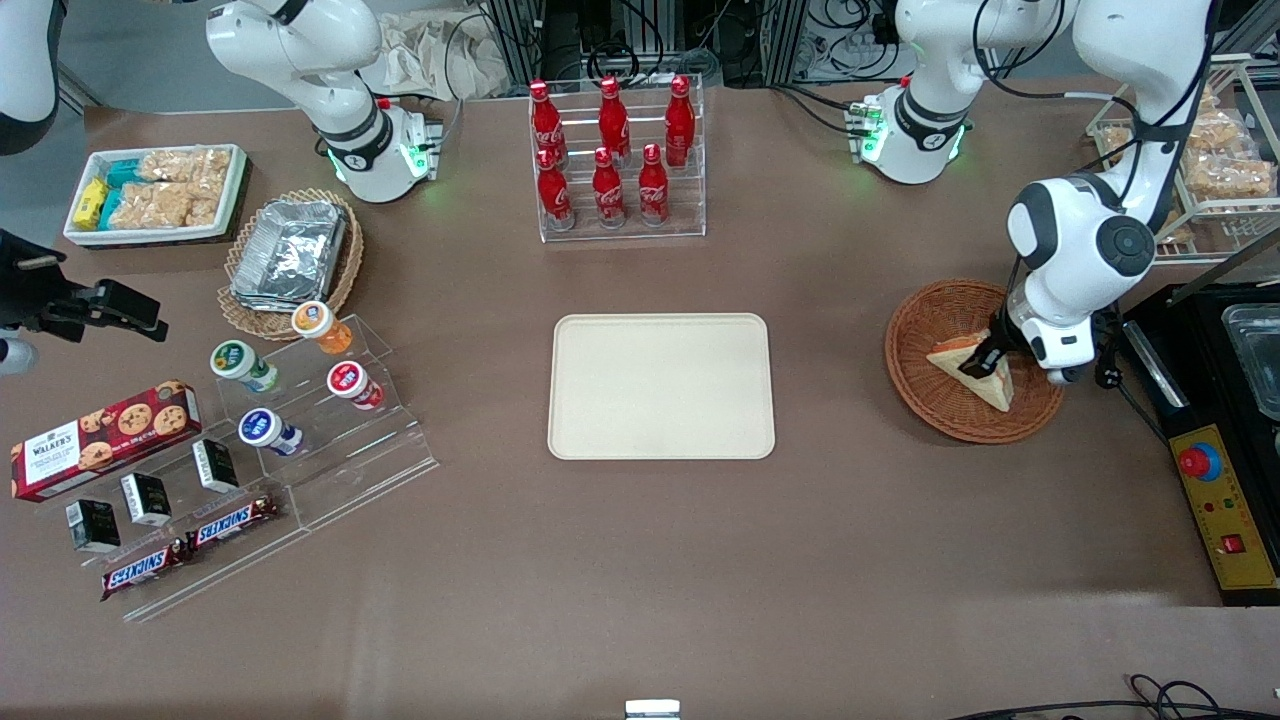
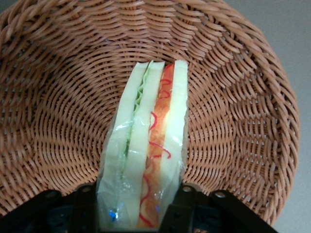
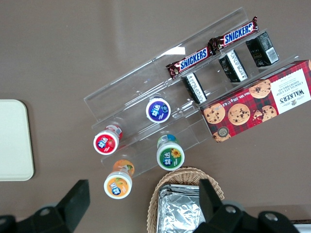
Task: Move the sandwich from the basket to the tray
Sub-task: 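Close the left gripper on the wrapped sandwich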
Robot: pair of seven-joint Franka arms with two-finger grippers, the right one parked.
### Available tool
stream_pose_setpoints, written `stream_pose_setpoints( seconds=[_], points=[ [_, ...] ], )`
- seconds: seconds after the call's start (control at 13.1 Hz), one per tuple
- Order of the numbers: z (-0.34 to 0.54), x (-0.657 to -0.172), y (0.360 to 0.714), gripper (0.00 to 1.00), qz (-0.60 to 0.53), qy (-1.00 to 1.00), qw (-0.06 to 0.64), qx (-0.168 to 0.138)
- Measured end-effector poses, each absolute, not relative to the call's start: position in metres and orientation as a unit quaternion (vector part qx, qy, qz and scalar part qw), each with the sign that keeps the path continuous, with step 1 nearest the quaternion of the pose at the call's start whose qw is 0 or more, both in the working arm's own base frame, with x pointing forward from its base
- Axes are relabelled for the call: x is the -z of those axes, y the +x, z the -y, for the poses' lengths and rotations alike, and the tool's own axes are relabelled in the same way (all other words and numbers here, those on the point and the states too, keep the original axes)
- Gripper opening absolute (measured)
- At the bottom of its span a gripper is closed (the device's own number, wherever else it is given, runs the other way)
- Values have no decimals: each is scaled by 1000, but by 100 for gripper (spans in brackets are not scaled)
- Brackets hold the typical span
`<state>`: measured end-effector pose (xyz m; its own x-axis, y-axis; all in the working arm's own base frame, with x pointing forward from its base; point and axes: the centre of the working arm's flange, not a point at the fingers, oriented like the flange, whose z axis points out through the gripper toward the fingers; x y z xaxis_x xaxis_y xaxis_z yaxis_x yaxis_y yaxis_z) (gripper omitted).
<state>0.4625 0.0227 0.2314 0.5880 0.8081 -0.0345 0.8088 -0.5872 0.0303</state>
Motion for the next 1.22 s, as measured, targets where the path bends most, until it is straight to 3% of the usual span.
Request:
stream_pose_setpoints(
  seconds=[0.15, 0.31, 0.54, 0.92, 1.22],
  points=[
    [-23, -232, 463, 40, -458, 889, 24, 8],
    [-23, -232, 463, 39, -458, 888, 25, 7],
    [-23, -237, 465, 25, -456, 890, 27, 2],
    [-21, -298, 469, 25, -411, 911, 40, 1],
    [-24, -377, 480, 25, -358, 932, 40, 32]
  ],
)
